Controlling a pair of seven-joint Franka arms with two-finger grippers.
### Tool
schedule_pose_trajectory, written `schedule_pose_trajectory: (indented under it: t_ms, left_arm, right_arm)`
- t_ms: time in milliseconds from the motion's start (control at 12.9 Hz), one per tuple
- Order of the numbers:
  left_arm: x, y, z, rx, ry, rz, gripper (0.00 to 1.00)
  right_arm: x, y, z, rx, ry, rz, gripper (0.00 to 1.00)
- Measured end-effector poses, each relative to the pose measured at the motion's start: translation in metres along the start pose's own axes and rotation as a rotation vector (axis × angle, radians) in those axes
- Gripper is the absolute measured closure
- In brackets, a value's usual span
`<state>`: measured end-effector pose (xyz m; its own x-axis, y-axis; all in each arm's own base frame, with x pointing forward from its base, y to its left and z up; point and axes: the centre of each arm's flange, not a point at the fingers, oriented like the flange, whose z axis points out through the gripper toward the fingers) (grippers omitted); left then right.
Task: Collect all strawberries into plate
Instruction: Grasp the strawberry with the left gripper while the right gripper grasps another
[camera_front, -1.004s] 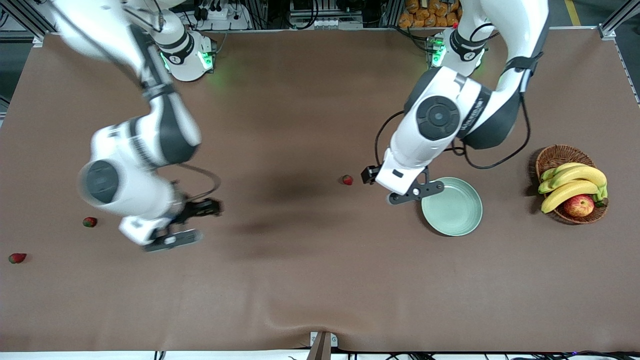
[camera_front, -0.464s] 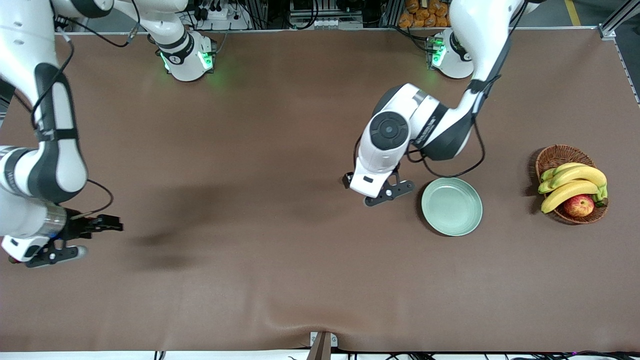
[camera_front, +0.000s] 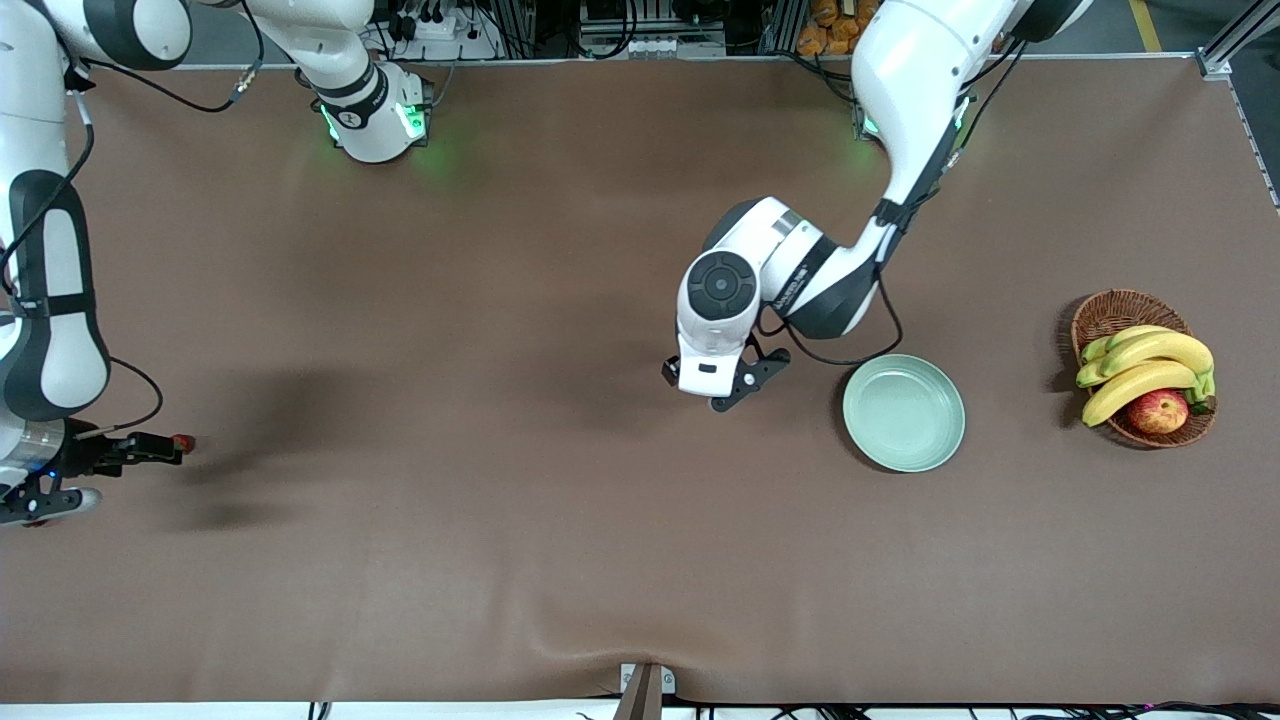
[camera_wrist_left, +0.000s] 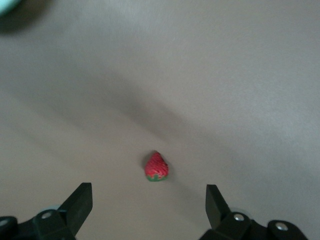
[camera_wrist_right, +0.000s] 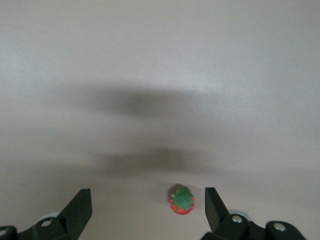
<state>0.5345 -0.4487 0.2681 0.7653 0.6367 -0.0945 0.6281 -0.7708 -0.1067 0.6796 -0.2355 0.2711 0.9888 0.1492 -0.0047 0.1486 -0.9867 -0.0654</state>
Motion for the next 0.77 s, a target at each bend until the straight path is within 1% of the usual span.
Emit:
schedule_pose_trajectory:
  t_ms: [77,309,386,541,773]
  left_arm:
    - [-0.005,0.003,0.014,0.000,-0.001,-0.041,0.00]
    - [-0.011,0.005,0.055,-0.010,0.040,-0.134,0.00]
    - [-0.012,0.003,0.063,-0.014,0.043,-0.161,0.00]
    - [-0.012,0.001,0.069,-0.011,0.042,-0.189,0.00]
    - [-0.014,-0.002,0.075,0.000,0.042,-0.255,0.00]
  right_arm:
    - [-0.005,0.008,0.009,-0.004,0.000,0.012,0.00]
    - [-0.023,0.009,0.055,-0.045,0.043,0.022,0.00]
    - [-0.029,0.006,0.068,-0.049,0.046,0.023,0.00]
    - [-0.036,0.005,0.078,-0.047,0.036,0.024,0.00]
    - [-0.044,0.012,0.079,-0.055,0.024,0.036,0.00]
